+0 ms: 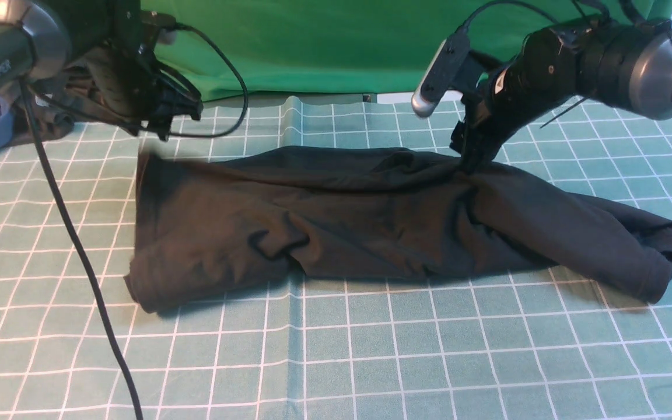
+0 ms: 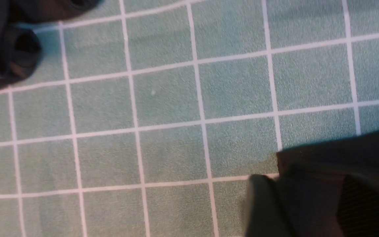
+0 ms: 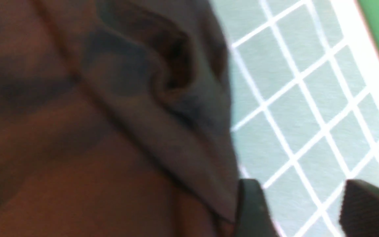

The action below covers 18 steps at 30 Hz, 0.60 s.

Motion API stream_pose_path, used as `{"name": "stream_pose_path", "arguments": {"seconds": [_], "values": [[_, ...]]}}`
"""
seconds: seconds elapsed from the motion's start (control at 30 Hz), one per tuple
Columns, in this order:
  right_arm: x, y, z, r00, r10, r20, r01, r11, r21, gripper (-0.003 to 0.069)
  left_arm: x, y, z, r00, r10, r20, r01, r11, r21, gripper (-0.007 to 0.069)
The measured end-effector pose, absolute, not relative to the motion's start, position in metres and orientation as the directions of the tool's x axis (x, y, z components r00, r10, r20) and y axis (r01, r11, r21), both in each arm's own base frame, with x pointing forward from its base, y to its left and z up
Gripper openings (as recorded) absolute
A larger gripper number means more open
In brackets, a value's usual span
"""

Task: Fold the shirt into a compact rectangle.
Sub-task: 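Fold the black garment in half by bringing its near edge over to the far edge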

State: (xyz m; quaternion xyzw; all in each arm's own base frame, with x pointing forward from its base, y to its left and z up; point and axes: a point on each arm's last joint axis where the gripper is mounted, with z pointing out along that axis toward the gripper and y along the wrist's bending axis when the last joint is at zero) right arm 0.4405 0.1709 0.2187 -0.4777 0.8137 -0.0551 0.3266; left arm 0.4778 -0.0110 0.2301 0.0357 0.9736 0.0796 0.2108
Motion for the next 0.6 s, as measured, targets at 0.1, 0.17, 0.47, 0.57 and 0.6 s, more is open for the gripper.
{"name": "stream_pose_path", "arguments": {"seconds": [0.1, 0.17, 0.47, 0.57, 0.6], "values": [[0.436, 0.165, 0.245, -0.394, -0.767, -0.506, -0.691, 0.610, -0.387, 0.0413, 0.472, -0.008, 0.257, -0.915, 0.063, -0.399, -0.007, 0.985, 0.171, 0.0412], [0.425, 0.160, 0.275, -0.448, -0.712, -0.541, -0.643, 0.677, -0.358, 0.0377, 0.463, -0.008, 0.284, -0.915, 0.046, -0.400, -0.017, 0.988, 0.154, 0.0392], [0.375, 0.127, 0.344, -0.580, -0.651, -0.489, -0.598, 0.748, -0.287, 0.0039, 0.393, -0.046, 0.343, -0.907, 0.062, -0.416, 0.107, 0.990, -0.087, 0.0015], [0.365, 0.113, 0.348, -0.634, -0.628, -0.451, -0.585, 0.771, -0.252, 0.0028, 0.357, -0.059, 0.325, -0.945, 0.074, -0.320, 0.111, 0.989, -0.100, 0.0004], [0.363, 0.111, 0.349, -0.643, -0.621, -0.447, -0.582, 0.777, -0.242, 0.0027, 0.347, -0.062, 0.317, -0.956, 0.072, -0.285, 0.105, 0.989, -0.104, 0.0003]]}}
